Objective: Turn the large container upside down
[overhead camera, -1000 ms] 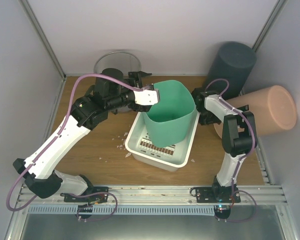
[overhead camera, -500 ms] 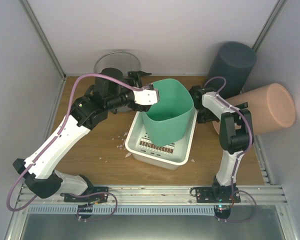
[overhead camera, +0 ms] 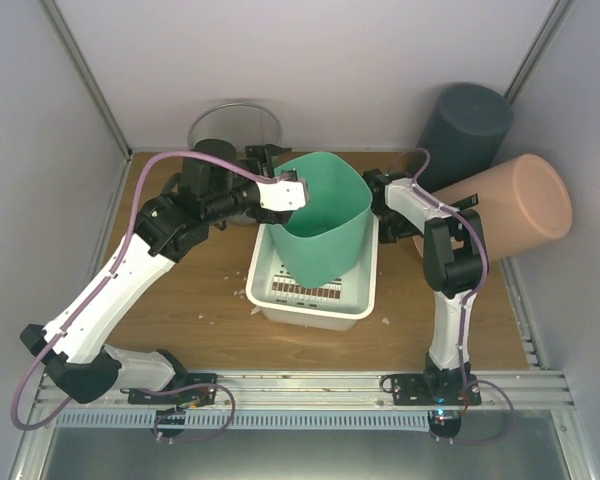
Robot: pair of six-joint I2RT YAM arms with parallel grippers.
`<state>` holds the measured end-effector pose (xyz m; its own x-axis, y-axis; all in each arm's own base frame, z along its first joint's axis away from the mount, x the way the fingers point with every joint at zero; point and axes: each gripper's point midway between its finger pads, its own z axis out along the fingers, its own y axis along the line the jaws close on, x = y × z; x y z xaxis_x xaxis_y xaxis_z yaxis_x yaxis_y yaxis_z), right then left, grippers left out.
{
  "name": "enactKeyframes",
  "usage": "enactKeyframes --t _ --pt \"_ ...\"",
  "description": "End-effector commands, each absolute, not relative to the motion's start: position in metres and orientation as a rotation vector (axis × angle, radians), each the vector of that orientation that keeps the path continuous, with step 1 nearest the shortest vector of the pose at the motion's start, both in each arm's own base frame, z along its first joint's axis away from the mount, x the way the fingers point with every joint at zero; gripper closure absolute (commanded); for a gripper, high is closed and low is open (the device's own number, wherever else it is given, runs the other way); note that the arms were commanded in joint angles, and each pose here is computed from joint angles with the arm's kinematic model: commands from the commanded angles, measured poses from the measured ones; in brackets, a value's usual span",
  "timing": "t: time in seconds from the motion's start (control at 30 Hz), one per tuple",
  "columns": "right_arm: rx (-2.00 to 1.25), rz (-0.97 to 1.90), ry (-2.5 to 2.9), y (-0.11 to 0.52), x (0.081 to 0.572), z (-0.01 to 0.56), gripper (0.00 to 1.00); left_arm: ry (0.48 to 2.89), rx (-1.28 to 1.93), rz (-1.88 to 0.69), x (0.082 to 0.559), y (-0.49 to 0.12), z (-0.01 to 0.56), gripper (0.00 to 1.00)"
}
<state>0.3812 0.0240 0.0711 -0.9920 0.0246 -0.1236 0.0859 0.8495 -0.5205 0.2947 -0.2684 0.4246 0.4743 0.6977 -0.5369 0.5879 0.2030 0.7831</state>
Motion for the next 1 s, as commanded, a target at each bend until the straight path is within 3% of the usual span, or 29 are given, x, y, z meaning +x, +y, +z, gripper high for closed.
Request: enactKeyframes --t 0.0,0.2,0.33,0.97 --pt "0.075 -0.853 2.921 0.029 0.389 0.054 0.19 1.152 1.415 0.142 0.296 -0.258 0.441 0.06" --pt "0.095 -0.904 2.904 0.025 0.392 0.047 0.18 1.167 1.409 0.14 0.3 -0.252 0.438 0.06" --pt "0.125 -1.005 2.838 0.013 0.393 0.055 0.08 1.169 1.406 0.134 0.302 -0.251 0.437 0.06" --pt "0.089 -1.024 2.724 0.028 0.414 0.1 0.07 1.17 1.402 0.11 0.303 -0.253 0.437 0.06"
